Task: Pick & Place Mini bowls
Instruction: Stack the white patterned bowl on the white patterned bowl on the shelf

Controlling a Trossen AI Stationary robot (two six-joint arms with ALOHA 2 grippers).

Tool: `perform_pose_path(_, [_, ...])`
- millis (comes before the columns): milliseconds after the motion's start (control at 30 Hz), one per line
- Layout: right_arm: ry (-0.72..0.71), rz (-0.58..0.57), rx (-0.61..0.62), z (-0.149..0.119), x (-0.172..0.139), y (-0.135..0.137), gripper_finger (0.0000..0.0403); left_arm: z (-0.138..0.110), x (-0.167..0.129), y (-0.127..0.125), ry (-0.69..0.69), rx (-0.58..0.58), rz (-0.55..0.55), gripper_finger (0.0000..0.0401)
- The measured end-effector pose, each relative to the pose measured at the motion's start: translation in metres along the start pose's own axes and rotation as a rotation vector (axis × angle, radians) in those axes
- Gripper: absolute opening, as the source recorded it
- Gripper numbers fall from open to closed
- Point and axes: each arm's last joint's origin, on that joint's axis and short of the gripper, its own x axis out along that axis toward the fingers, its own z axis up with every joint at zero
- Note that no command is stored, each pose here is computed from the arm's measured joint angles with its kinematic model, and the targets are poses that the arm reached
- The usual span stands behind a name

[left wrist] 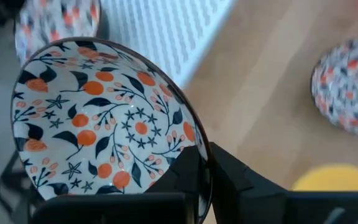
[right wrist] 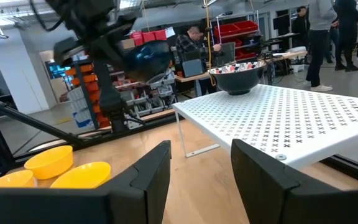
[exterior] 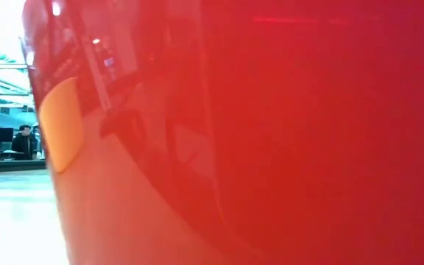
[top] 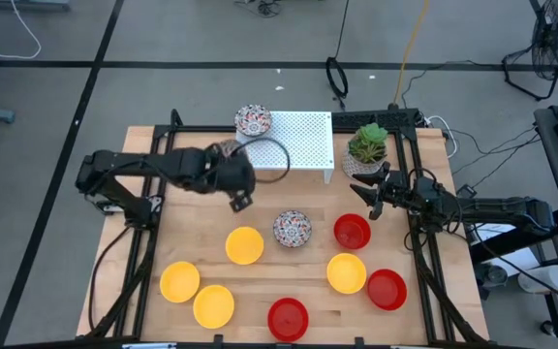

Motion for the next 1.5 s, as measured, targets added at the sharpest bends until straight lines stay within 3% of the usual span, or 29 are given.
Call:
perform_pose_path(400, [0.024,-0.004,-0.006,-0.002,0.0,0.0,0.0155,0.05,0.03,0.058,-0.235,0.026,0.065,0.0022])
perform_pose_path(533, [0.024,-0.006,-0.007,-0.002,0.0,-0.001,0.0155,0.059,0.043,0.079,-0.245,-0.009,0.096,0.0036])
perform_pose_path(700, [0.025,-0.007,-0.007,-0.003,0.0,-0.001,0.0155,0.064,0.065,0.095,-0.208,-0.005,0.103,0.0021])
perform_pose_path(833, [0.031,-0.008,-0.008,-0.003,0.0,-0.001,0.0155,0.068,0.078,0.103,-0.195,-0.012,0.067,0.0014])
perform_pose_path(1033, [0.041,-0.012,-0.013,-0.004,0.0,-0.001,0.0155,0.068,0.092,0.104,-0.15,0.031,0.081,0.0037])
perform_pose_path(1500, [0.047,-0.014,-0.027,-0.005,0.0,-0.001,0.0155,0.068,0.1,0.104,-0.133,0.033,0.073,0.0041])
